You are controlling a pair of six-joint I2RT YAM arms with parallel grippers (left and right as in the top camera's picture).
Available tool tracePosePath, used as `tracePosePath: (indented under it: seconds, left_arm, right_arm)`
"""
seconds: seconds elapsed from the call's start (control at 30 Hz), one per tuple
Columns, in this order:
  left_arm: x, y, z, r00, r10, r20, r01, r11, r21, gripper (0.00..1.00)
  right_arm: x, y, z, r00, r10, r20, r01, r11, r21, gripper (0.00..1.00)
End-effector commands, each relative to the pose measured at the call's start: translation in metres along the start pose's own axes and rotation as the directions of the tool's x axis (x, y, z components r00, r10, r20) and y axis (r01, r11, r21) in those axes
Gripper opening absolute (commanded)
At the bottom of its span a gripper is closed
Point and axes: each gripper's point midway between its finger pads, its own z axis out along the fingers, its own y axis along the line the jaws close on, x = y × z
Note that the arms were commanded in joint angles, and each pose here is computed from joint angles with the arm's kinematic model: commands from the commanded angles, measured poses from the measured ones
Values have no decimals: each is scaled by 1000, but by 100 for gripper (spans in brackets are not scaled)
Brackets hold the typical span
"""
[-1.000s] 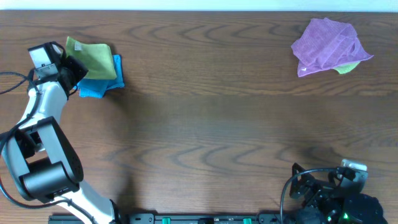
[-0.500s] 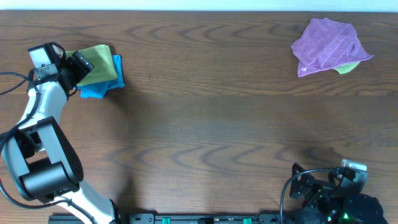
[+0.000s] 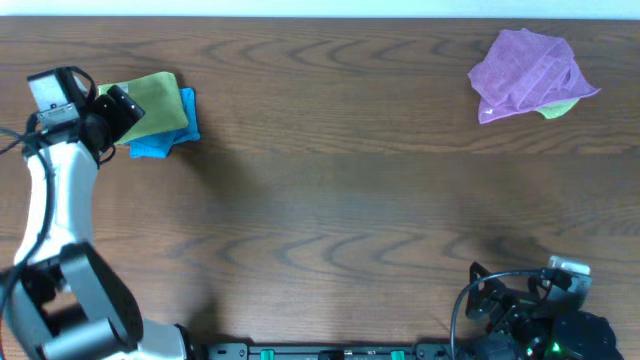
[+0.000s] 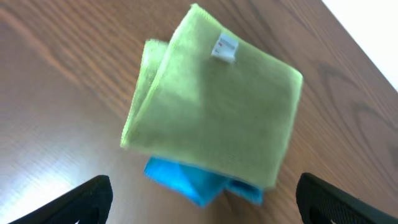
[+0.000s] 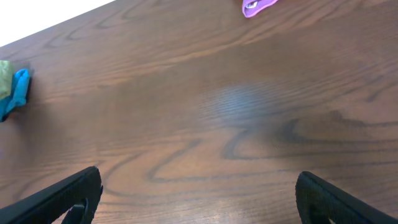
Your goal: Fold the cloth
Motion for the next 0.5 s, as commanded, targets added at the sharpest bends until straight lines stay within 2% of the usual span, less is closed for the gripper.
tracePosePath:
  seconds: [0.0,0.13,0.23,0.37,0.47]
  left_arm:
    - [-11,-4,-32,999,5,45,-5,1000,-1,95]
    - [-3,-15,-74,999,10,46,-13,999,52,95]
    - [2,-34,-111,997,39,65,-48,987,154,96]
    - [11,-69,-174,988,76,132,-118,929,352,95]
    - [14,-79,-215,974,81,210,-164,895,415,95]
  right_arm:
    - [-1,-2,0,1000,23,10,-23,1000,8,99]
    - [-1,-2,0,1000,22,10,-22,1000,8,99]
    - [-1,-2,0,1000,23,10,-23,1000,8,99]
    - [-1,-2,0,1000,23,10,-23,1000,8,99]
    - [-1,-2,0,1000,23,10,-23,1000,8,99]
